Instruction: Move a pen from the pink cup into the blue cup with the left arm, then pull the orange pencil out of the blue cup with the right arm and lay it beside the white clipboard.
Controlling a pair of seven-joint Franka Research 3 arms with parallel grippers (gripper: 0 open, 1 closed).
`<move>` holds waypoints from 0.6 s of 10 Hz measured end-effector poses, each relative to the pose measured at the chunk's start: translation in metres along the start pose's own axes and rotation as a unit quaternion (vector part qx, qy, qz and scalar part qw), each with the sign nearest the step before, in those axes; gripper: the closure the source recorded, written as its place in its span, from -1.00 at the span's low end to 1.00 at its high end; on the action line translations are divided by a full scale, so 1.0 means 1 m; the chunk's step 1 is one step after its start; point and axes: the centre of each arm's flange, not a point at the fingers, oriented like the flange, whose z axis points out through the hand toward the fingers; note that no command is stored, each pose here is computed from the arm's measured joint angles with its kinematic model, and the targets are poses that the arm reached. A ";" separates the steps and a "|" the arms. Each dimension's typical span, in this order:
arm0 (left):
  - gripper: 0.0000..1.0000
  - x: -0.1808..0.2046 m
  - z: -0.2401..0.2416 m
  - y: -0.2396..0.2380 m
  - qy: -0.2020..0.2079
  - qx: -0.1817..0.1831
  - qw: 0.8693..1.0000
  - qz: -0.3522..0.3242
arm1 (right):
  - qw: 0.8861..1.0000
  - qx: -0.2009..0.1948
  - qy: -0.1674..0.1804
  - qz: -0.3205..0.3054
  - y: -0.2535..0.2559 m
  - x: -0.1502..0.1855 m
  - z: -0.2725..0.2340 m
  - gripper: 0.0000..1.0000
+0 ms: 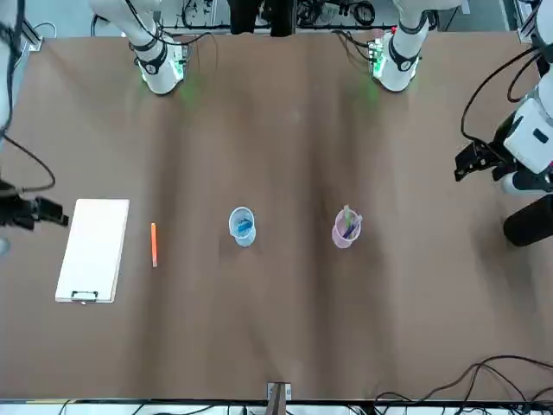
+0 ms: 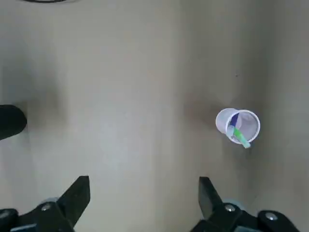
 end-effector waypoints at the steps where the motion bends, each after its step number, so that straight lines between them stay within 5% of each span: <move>1: -0.98 0.000 -0.001 -0.005 0.001 0.000 1.000 -0.002 | 1.000 -0.012 0.001 -0.001 -0.014 -0.018 -0.025 -1.00; 6: -0.98 -0.013 -0.014 -0.006 -0.010 0.002 1.000 0.000 | 1.000 -0.017 0.004 0.003 -0.017 -0.048 -0.058 -1.00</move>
